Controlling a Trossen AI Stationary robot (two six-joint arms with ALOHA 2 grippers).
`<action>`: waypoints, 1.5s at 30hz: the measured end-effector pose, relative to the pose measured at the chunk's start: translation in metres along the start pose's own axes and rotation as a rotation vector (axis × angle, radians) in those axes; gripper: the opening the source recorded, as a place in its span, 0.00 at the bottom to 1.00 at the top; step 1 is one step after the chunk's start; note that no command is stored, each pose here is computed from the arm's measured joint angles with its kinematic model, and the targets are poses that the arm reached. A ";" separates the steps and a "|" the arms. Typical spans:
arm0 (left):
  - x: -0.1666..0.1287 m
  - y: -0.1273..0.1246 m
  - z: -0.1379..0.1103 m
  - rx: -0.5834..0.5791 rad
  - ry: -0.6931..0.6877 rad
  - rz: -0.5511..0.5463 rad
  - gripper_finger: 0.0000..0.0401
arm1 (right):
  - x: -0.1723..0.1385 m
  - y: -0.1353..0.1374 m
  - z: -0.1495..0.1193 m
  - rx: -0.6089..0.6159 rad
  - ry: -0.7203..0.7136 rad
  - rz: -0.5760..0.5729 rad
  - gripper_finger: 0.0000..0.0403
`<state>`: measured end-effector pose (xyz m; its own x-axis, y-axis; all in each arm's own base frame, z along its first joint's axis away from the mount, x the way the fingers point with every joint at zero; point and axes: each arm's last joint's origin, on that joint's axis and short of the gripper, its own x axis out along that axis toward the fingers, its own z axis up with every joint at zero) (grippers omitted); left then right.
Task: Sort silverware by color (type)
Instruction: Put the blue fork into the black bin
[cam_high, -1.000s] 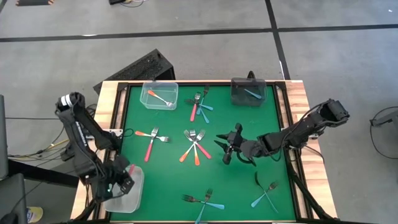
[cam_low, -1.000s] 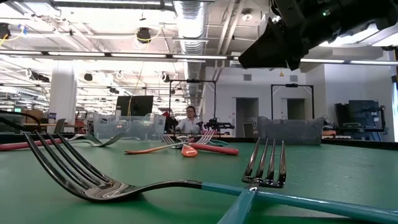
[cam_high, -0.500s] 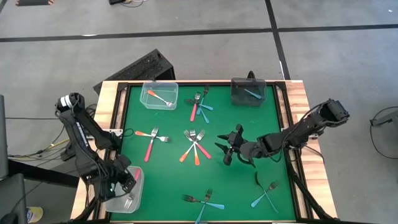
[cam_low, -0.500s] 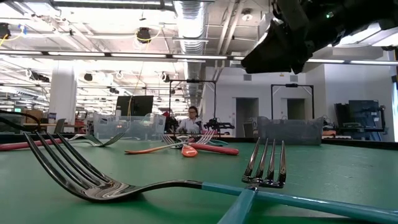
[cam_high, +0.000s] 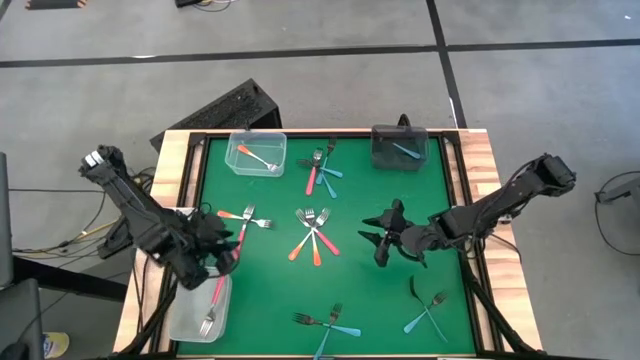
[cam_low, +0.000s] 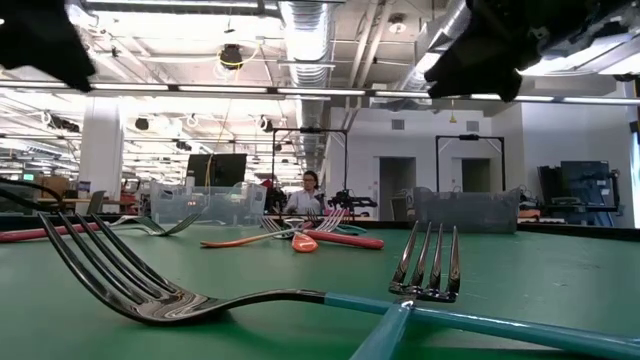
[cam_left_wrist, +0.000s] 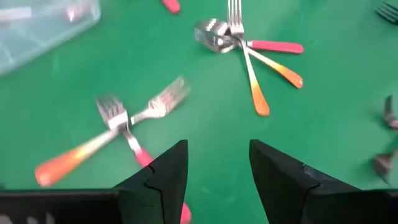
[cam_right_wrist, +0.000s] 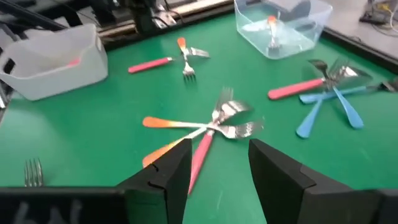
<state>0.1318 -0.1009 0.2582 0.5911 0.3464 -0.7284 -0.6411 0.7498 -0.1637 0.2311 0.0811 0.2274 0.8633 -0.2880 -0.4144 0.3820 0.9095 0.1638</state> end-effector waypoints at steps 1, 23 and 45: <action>0.003 -0.001 0.003 0.030 -0.007 -0.001 0.39 | -0.001 -0.001 -0.002 -0.004 0.015 -0.006 0.45; 0.074 -0.015 0.050 0.376 -0.191 -0.225 0.39 | -0.034 -0.022 -0.008 0.109 0.562 -0.241 0.27; 0.105 -0.001 0.041 0.330 -0.331 -0.362 0.39 | -0.077 0.044 -0.085 0.370 0.943 -0.057 0.31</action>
<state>0.2145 -0.0419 0.2094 0.8992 0.1529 -0.4099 -0.2147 0.9706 -0.1089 0.1535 0.1684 0.1907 0.2898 0.1712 -0.9416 0.6307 0.7059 0.3225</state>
